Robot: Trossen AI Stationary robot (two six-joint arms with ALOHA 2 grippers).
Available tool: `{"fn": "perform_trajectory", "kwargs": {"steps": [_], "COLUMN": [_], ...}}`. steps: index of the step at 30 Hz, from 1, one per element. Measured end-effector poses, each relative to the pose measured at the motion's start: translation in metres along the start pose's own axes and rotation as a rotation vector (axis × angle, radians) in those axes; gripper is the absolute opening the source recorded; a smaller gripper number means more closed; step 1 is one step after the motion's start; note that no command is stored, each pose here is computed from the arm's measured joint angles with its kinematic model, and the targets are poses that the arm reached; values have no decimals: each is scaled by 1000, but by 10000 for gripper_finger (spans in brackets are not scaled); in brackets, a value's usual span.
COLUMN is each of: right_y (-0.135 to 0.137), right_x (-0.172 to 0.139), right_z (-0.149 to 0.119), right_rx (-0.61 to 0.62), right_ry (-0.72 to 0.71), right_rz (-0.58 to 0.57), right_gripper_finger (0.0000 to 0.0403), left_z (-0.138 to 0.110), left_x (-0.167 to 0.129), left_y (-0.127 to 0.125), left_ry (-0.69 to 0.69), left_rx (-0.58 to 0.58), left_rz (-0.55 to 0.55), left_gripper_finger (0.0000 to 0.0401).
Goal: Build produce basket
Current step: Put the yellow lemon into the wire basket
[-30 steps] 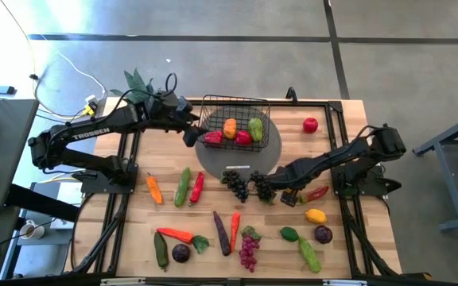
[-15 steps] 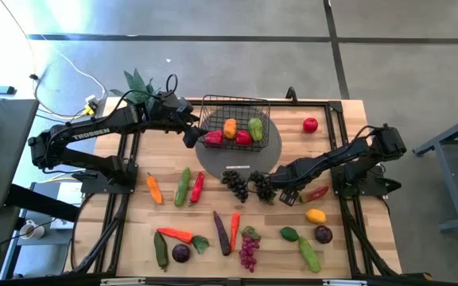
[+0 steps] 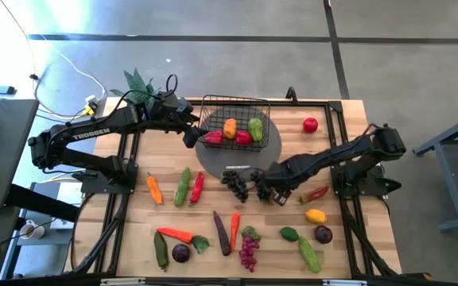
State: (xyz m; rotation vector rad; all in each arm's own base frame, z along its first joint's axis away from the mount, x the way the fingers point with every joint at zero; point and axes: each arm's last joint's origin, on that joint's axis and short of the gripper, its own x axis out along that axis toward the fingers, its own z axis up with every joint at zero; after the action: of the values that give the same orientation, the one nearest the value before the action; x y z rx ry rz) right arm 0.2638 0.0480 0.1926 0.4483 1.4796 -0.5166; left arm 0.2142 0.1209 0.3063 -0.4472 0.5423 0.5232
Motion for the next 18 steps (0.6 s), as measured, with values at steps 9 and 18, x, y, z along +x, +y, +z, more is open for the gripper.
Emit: {"fn": "perform_trajectory", "kwargs": {"steps": [9, 18], "right_y": [14, -2], "right_x": [-54, -105], "right_z": [31, 70], "right_rx": [-2, 26], "right_ry": [-226, -460], "right_rz": [59, 63], "right_gripper_finger": [156, 169], "left_z": [0, -5], "left_x": [0, 0], "left_y": [0, 1], "left_ry": [0, 51], "left_rx": [-5, 49], "left_rz": [0, 13], "left_gripper_finger": [333, 333]}}
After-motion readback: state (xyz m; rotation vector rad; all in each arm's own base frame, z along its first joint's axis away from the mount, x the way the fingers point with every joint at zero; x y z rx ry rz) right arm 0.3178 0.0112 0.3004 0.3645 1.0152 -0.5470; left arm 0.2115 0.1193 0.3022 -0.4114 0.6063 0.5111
